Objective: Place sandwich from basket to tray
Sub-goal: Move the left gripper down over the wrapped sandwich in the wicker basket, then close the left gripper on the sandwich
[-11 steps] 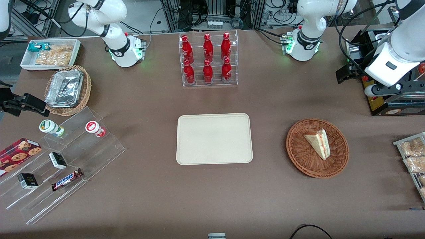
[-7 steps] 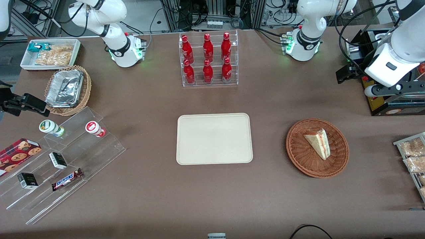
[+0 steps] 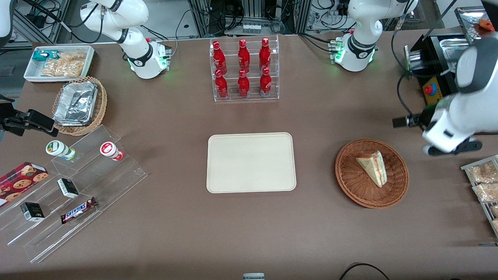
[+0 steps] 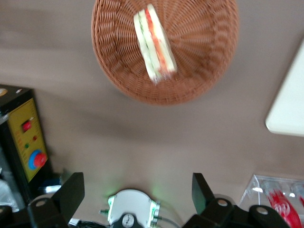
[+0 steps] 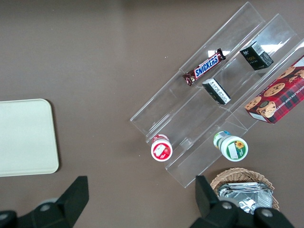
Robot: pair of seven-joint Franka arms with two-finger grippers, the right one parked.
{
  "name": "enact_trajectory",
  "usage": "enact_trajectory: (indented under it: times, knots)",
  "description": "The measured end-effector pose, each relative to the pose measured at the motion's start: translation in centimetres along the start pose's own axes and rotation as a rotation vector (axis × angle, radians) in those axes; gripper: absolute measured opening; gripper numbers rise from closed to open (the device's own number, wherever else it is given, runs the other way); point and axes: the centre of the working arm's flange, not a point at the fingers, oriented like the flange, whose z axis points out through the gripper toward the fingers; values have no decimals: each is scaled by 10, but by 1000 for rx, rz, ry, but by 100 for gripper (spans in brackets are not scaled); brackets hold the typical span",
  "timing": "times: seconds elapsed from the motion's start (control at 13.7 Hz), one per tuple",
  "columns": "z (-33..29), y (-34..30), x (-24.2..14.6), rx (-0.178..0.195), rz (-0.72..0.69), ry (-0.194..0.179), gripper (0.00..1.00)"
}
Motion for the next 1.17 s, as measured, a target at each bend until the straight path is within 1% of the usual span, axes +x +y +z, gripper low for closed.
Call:
enact_trajectory:
  times: [0.07,0.22,0.36,0.44,0.66,0.87,1.17]
  knots:
    - [25,-6,23,-7,-36,-9,100]
    - [68,-16,56,-19,-159,-5,100]
    - [99,-14,74,-27,-292,3,100]
    - [114,-10,80,-33,-329,12,100]
    - [161,-2,86,-54,-406,42,100]
    - [176,5,86,-66,-496,59,100]
    - [199,9,85,-73,-526,68,100]
